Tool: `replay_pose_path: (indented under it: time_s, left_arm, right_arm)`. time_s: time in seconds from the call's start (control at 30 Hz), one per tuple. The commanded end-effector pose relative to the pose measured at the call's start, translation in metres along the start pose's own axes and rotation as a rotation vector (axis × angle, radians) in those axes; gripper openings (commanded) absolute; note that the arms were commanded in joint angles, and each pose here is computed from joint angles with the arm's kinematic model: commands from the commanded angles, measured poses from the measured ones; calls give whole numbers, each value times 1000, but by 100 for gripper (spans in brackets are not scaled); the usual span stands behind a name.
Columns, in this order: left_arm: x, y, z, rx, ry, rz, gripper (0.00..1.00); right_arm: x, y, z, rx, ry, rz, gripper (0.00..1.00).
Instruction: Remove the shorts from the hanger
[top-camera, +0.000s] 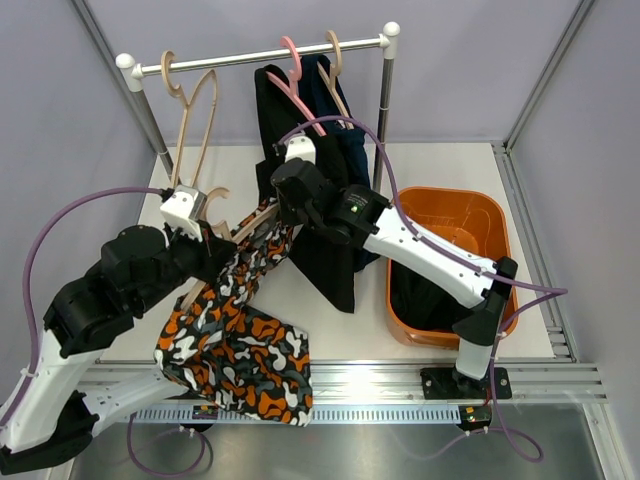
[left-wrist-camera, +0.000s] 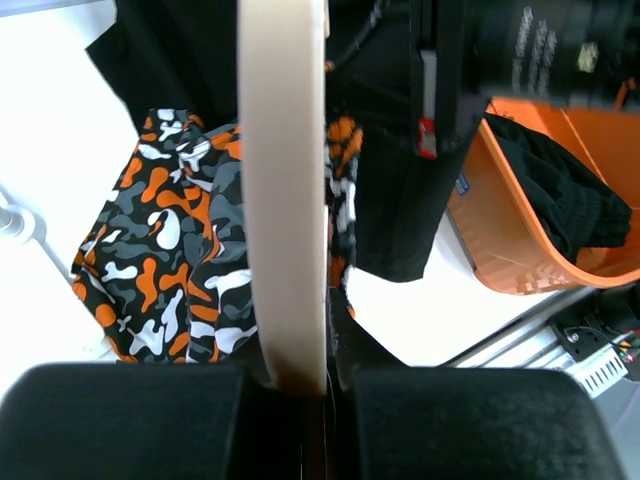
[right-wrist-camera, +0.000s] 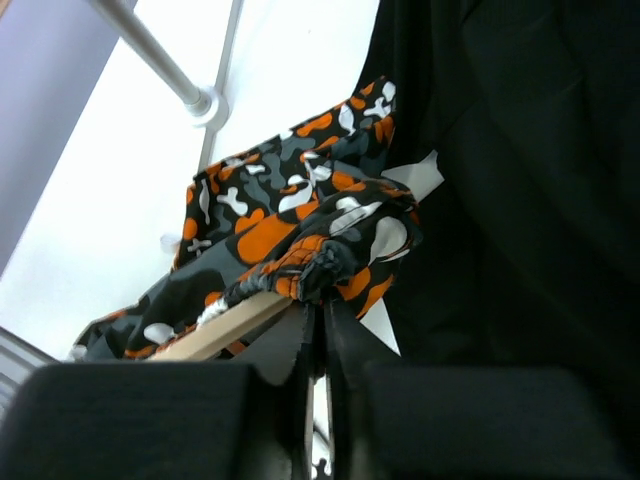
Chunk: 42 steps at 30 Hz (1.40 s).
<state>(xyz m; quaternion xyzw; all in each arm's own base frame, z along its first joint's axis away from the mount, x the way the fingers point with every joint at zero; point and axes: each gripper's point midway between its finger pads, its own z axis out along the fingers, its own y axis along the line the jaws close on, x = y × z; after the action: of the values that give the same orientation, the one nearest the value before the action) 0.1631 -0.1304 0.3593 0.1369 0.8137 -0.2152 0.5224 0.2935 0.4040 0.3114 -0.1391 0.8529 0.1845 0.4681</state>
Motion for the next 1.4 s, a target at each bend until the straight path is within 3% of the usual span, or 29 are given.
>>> replay_pose_path:
  time_s: [0.0, 0.43, 0.63, 0.9, 1.2, 1.37]
  left_arm:
    - [-18, -22, -18, 138, -59, 5, 0]
    - [-38, -27, -64, 231, -169, 21, 0]
    - [-58, -13, -62, 149, -287, -38, 0]
    - [-105, 7, -32, -36, -473, -151, 0]
    - [-142, 22, 33, -315, -431, -100, 0]
    - [-169, 29, 47, -407, -446, -67, 0]
  right_arm:
    - [-40, -15, 1, 20, -84, 38, 3]
    - [-57, -90, 39, 178, -67, 79, 0]
    - [-31, -69, 33, 78, -11, 82, 0]
    - [17, 16, -31, -99, -18, -5, 0]
    - [14, 41, -119, -205, -89, -85, 0]
    - [26, 44, -139, -222, -74, -165, 0]
